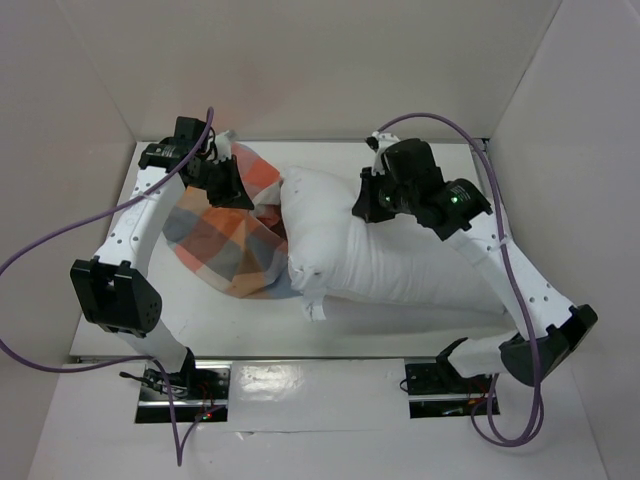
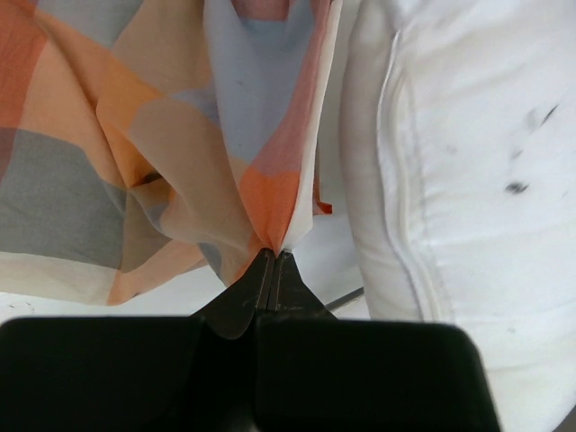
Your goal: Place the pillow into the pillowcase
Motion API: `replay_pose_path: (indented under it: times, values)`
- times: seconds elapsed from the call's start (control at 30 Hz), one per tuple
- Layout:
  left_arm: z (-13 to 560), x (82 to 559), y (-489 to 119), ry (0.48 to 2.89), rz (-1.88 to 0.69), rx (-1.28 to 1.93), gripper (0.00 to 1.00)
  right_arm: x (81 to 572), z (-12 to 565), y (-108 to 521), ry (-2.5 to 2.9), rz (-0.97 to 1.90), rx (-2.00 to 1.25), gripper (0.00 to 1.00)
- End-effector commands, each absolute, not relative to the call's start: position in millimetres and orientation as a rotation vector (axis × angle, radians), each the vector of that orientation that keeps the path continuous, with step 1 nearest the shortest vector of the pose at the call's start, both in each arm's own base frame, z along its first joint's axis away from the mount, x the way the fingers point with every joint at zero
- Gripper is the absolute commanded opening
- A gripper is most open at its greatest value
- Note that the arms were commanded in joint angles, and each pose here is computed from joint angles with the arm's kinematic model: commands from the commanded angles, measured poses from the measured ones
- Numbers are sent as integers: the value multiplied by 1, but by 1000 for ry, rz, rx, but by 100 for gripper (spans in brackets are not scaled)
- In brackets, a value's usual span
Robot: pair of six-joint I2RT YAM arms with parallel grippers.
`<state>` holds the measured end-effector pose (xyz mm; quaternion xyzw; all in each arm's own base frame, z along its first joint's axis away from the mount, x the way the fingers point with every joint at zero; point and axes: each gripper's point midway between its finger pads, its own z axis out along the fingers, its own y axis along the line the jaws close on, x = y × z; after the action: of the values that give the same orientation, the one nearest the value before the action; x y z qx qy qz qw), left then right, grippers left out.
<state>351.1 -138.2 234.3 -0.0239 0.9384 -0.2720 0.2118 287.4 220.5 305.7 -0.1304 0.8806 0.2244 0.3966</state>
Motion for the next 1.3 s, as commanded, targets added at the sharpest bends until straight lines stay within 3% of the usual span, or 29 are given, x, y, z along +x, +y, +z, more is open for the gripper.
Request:
replay_pose_path:
  times: [0.0,0.47,0.83,1.27]
  values:
    - [247,357,-141,2564,-767,-56,0,259,326,223,2173,675,-426,0]
    - [274,351,-141,2494,-807,-47,0,209,277,241,2326,728,-565,0]
    - [266,307,-139,2509,-835,-27,0,283,297,276,2204,613,-624,0]
    - [257,273,-140,2553,-779,66,0,355,314,257,2200,555,-340,0]
